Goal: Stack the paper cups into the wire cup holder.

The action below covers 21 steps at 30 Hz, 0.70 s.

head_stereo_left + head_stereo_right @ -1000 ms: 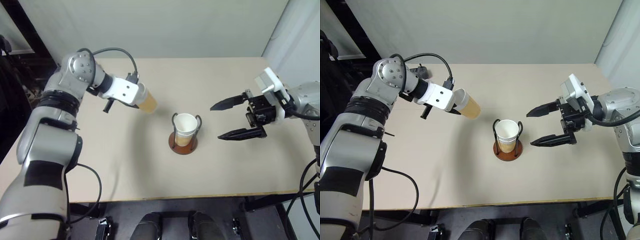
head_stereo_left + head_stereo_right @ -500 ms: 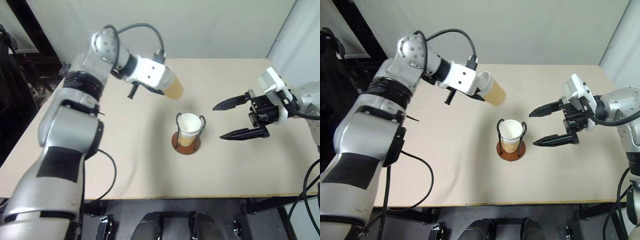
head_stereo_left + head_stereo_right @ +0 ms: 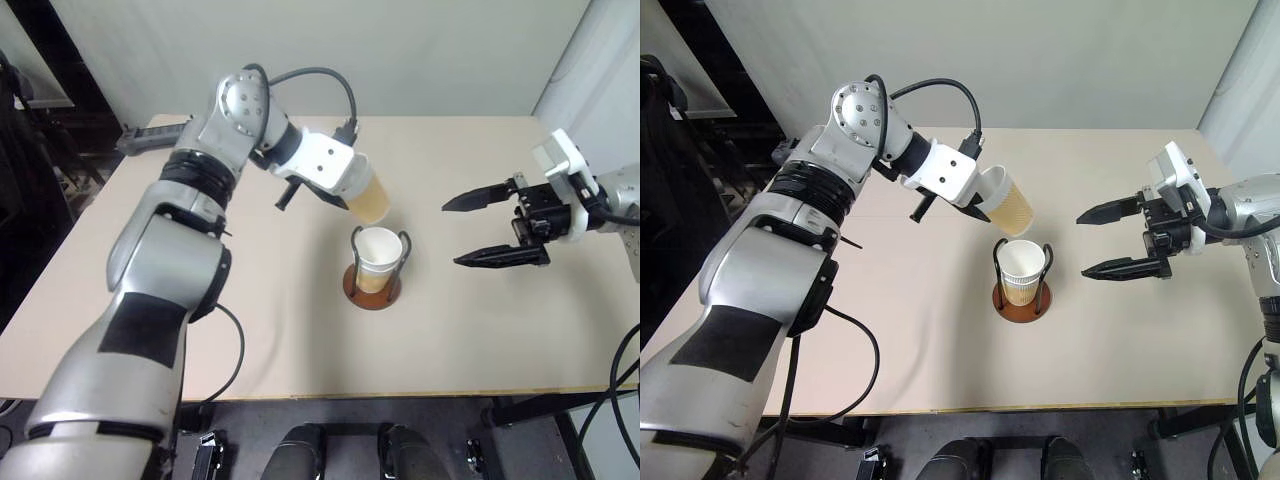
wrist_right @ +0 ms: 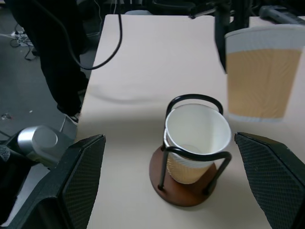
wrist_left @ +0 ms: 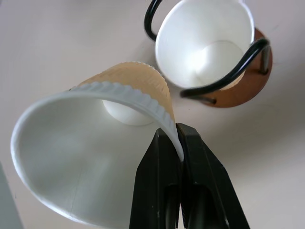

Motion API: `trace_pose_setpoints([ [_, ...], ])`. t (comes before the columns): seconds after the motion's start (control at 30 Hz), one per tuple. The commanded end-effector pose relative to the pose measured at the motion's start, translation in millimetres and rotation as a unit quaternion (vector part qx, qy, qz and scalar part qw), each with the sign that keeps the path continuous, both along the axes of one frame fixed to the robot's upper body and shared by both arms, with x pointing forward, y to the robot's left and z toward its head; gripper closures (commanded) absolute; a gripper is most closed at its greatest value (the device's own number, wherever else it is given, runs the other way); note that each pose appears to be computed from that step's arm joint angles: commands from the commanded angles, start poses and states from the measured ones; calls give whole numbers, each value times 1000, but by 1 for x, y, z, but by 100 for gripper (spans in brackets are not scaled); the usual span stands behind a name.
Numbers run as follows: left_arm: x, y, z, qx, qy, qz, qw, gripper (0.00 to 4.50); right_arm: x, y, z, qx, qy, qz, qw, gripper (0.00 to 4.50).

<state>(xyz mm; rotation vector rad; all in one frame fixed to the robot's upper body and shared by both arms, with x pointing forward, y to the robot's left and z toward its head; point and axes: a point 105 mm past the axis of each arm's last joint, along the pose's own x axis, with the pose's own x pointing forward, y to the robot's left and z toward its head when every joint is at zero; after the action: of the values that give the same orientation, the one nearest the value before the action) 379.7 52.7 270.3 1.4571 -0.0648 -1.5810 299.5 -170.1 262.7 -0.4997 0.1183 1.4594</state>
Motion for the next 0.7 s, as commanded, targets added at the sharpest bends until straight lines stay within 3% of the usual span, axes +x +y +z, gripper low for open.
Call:
trace_pose_setpoints([
  [0.03,-8,-16,10,-5,2,-30,1000,447,-2,-2,15,-4,-34,5,999,0],
  [0.5,-17,-42,38,12,-28,-49,998,447,-5,-6,17,-14,-31,3,999,0],
  [0.7,-13,-29,28,96,-49,-38,993,447,-5,-7,18,-18,-27,-1,999,0],
])
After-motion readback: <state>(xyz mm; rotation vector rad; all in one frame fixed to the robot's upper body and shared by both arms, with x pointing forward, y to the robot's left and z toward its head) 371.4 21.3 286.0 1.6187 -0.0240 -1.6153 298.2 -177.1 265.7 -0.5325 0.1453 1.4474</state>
